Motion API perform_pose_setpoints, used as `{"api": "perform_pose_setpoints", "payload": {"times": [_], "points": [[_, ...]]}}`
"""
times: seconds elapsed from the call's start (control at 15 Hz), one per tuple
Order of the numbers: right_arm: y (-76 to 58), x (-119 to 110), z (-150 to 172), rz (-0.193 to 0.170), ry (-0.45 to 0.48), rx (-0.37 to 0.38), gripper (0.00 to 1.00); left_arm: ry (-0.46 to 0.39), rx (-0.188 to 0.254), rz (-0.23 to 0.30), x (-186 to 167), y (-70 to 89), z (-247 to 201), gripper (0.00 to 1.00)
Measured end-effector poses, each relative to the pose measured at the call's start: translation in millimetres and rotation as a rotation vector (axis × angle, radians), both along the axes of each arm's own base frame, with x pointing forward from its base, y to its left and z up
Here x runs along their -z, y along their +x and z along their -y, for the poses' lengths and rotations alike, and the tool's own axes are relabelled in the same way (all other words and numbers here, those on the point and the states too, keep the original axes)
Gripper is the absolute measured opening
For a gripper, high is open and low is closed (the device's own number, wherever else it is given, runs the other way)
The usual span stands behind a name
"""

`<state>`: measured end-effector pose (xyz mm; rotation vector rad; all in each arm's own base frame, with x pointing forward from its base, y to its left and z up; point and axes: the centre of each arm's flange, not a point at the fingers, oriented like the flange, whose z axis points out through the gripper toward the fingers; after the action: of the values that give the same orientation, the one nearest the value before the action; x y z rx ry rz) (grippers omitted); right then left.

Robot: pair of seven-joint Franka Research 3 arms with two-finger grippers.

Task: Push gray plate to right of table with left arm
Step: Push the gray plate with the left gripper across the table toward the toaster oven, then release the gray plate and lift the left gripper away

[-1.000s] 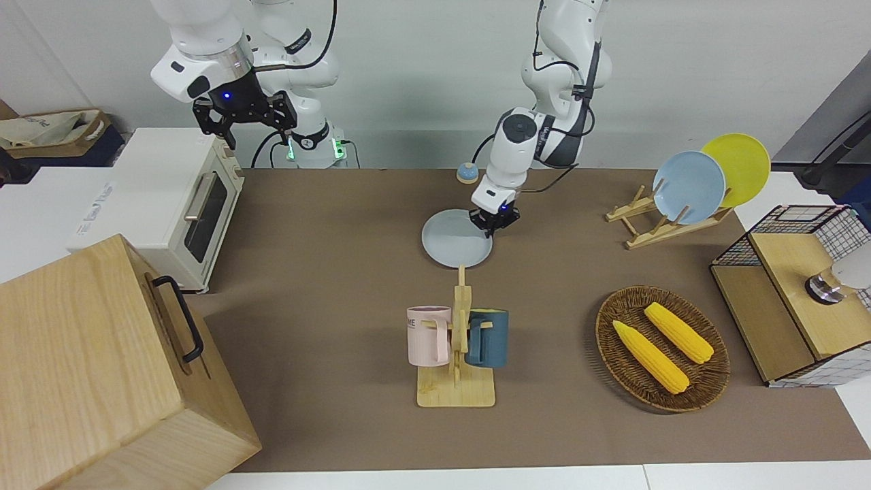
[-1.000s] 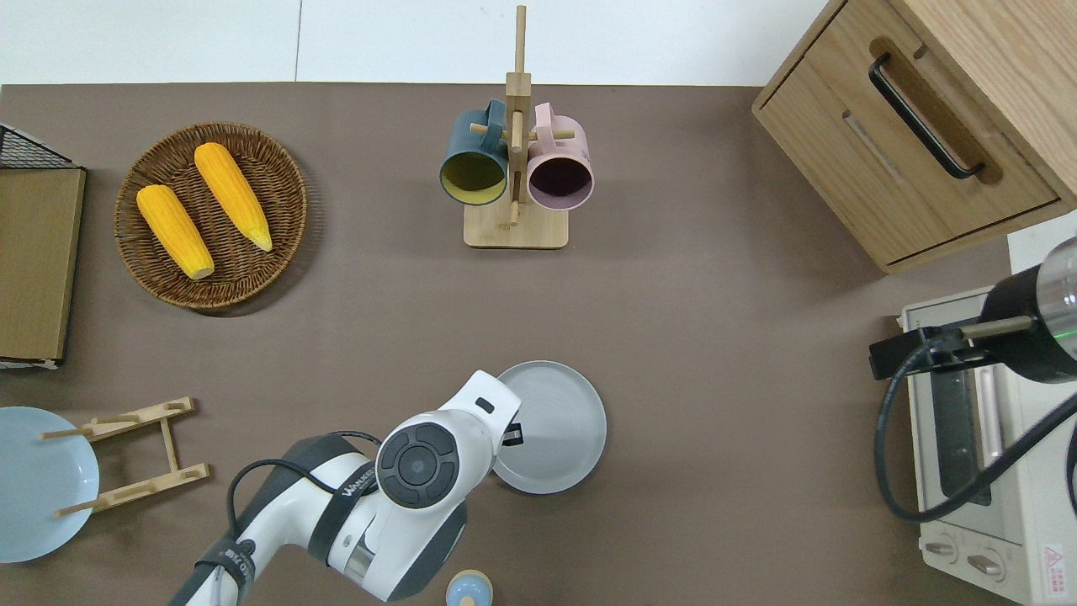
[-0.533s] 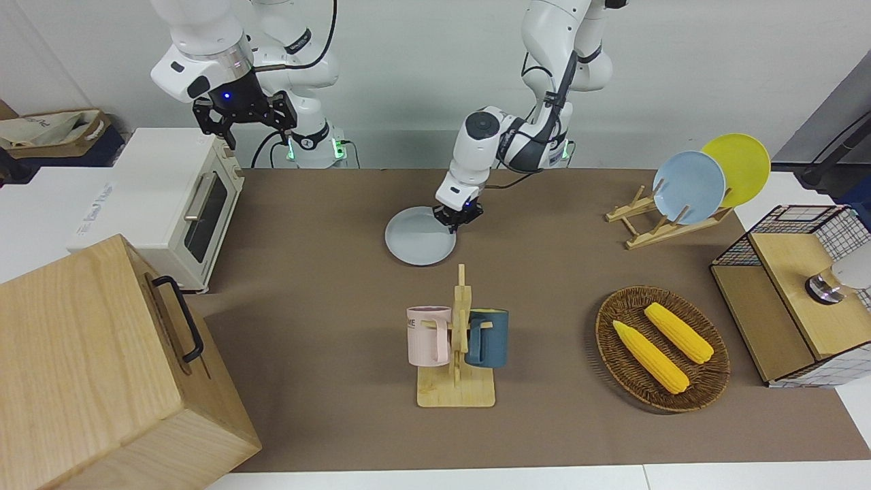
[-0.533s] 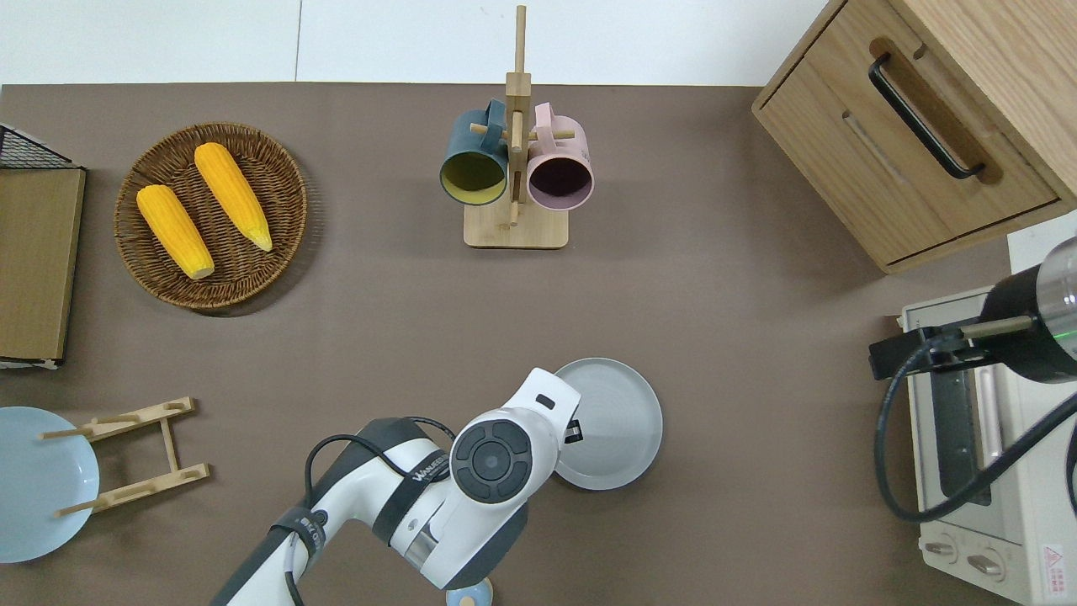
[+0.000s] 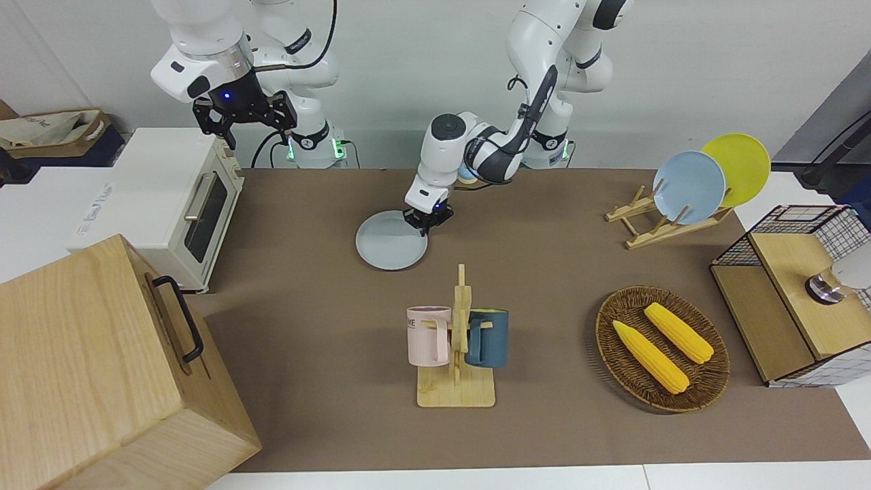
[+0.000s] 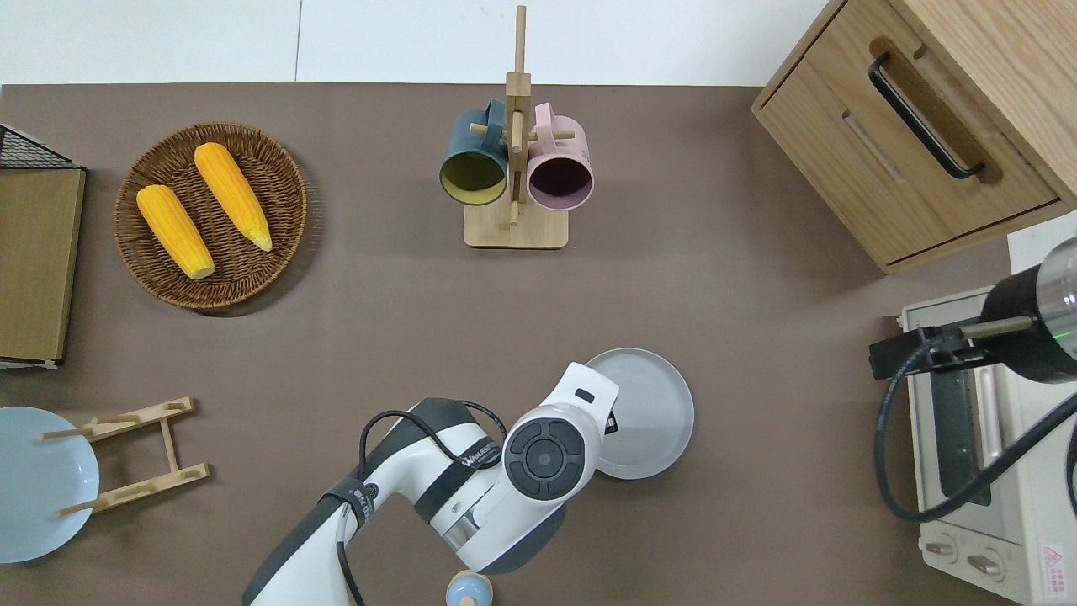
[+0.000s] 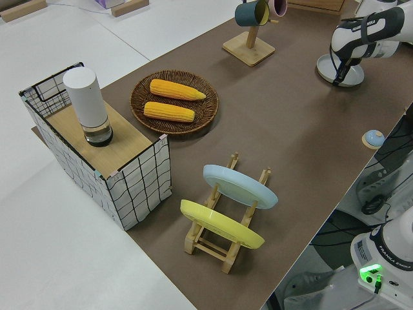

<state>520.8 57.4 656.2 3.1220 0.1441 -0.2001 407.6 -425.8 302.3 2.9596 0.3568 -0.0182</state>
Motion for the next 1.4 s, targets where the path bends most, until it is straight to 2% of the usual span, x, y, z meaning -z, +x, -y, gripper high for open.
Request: {"api": "perform_pose_setpoints", "payload": {"times": [0.13,0.2,0.53,0.8,1.07,1.4], "points": [[0.0,0.0,0.0,0.000,0.000,0.000,0.99,-0.002,-0.001,0.000,-0.2,0.8,0.6,0.02],[0.0,0.0,0.0,0.000,0.000,0.000,0.99,-0.001,-0.001,-0.001,0.3,1.0,0.4,0.09],[0.0,0.0,0.0,0.000,0.000,0.000,0.99,0.004,-0.002,-0.005,3.7,3.4,-1.5,0.59],[0.0,0.0,0.0,0.000,0.000,0.000,0.99,0.042,0.040,-0.009,-3.4,14.3,-13.8,0.98],[0.0,0.0,0.0,0.000,0.000,0.000,0.99,0.079,0.100,-0.032,-30.1,33.6,-45.8,0.99],[0.0,0.0,0.0,0.000,0.000,0.000,0.99,0.102,0.200,-0.089,-84.4,55.4,-115.3,0.99]]}}
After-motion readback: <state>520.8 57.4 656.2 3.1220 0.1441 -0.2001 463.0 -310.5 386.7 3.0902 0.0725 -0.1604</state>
